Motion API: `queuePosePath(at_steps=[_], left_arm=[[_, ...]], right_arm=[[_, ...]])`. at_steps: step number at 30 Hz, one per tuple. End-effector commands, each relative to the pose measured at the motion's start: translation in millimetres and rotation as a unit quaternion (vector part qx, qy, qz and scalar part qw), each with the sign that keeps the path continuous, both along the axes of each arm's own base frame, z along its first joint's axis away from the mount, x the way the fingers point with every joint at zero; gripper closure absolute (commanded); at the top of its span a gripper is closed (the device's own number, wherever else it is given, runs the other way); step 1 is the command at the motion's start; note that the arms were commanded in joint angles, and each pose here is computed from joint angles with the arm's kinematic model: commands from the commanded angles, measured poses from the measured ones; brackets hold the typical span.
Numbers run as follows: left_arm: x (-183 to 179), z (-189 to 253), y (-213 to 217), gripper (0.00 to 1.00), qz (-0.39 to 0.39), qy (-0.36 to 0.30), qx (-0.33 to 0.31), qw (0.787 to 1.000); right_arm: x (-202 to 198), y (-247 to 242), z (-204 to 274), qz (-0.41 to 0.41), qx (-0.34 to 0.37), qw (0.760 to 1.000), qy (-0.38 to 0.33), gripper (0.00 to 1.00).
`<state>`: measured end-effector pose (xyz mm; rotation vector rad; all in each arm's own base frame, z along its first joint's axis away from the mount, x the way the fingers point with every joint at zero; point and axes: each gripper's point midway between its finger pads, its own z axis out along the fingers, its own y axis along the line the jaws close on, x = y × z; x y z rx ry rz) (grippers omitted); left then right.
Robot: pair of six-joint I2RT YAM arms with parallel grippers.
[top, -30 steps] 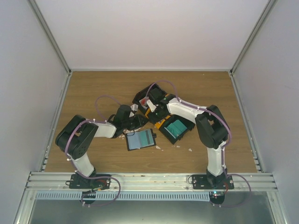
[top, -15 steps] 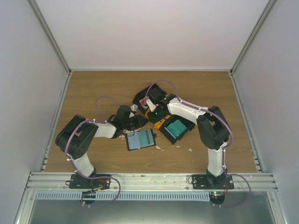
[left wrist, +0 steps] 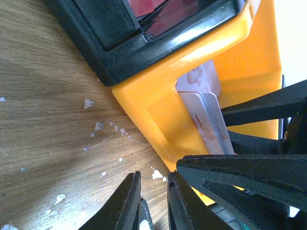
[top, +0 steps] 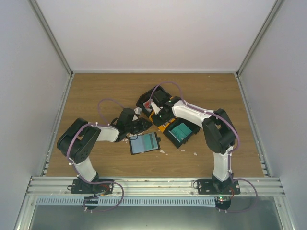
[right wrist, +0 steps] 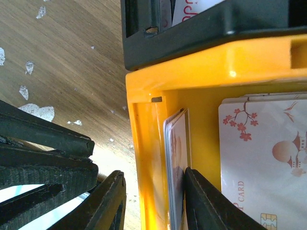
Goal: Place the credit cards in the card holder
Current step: Pick up the credit card from the storage box.
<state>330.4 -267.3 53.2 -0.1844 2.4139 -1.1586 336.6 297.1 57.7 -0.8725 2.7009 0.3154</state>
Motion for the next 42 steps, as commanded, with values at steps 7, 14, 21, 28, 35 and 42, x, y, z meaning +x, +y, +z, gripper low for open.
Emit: queuePosePath(at_steps=[7, 14, 21, 28, 35, 42], left_arm=[[1.4, 7.0, -0.2, 0.81, -0.003, -0.022, -0.002, 1.0], [1.7, 6.5, -0.3, 0.81, -0.003, -0.021, -0.002, 1.0], [2.8, 5.3, -1.2, 0.81, -0.004, -0.019, -0.002, 1.0], [2.7, 4.5, -1.8, 0.81, -0.005, -0.018, -0.002, 1.0], [2.8, 4.0, -2.2, 0.81, -0.006, -0.017, -0.002, 1.0], [2.4, 4.4, -2.7, 0.81, -0.008, -0.018, -0.003, 1.0]], right_arm=[[-6.7, 1.0, 15.0, -0.011, 0.016, 1.0, -0.003, 0.68], [-7.9, -1.0, 18.7, -0.015, 0.019, 1.0, -0.005, 0.7], [-8.0, -2.9, 18.9, -0.016, 0.018, 1.0, -0.006, 0.74], [-6.4, -4.7, 17.7, -0.019, 0.018, 1.0, -0.006, 0.82], [-6.9, -3.4, 22.5, -0.018, 0.024, 1.0, -0.007, 0.85], [-8.8, -1.6, 30.6, -0.012, 0.036, 0.999, -0.009, 0.87]])
